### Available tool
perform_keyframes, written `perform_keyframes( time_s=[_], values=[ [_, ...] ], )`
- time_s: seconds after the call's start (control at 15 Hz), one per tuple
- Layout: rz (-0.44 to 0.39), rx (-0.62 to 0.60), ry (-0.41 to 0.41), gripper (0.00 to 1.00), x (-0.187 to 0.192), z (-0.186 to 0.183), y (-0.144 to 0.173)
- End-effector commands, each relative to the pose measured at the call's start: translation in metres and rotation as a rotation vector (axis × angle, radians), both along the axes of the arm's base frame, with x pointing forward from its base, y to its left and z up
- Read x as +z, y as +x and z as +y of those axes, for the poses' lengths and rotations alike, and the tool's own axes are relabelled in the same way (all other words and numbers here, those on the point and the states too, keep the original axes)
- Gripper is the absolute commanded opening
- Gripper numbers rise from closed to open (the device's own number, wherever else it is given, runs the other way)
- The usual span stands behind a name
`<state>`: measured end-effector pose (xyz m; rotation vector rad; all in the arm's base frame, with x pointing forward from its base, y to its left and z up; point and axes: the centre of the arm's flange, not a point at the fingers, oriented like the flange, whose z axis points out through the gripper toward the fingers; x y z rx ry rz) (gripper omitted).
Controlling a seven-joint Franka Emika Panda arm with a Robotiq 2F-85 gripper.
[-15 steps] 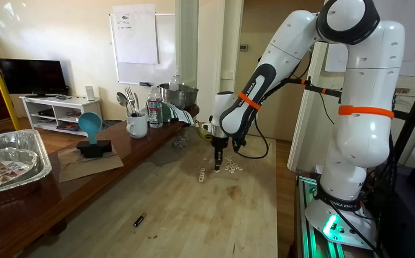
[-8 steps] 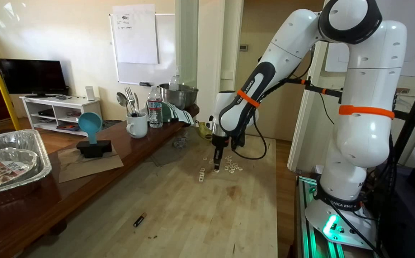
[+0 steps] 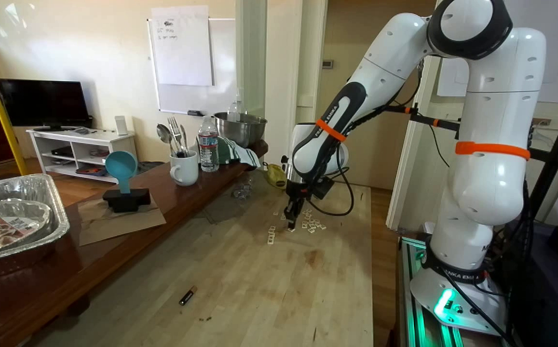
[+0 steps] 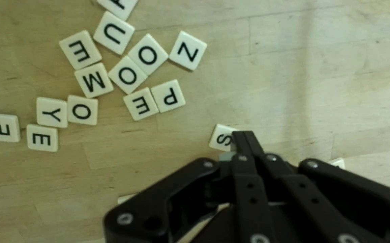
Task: Arrange the pieces of letters to form a word
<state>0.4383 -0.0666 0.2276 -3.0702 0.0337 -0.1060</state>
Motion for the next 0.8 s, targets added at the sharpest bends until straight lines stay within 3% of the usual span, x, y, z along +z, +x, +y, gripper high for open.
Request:
perform_keyframes(
  time_s=[0.0, 0.33, 0.73],
  values=[
    [-0.005, -0.112, 0.009, 0.0, -0.008, -0.004, -0.008],
    [0.006, -0.203, 0.017, 0.0, -0.015, -0.009, -0.016],
    [0.045, -0.165, -0.006, 0.0, -0.022, -0.017, -0.016]
  ],
)
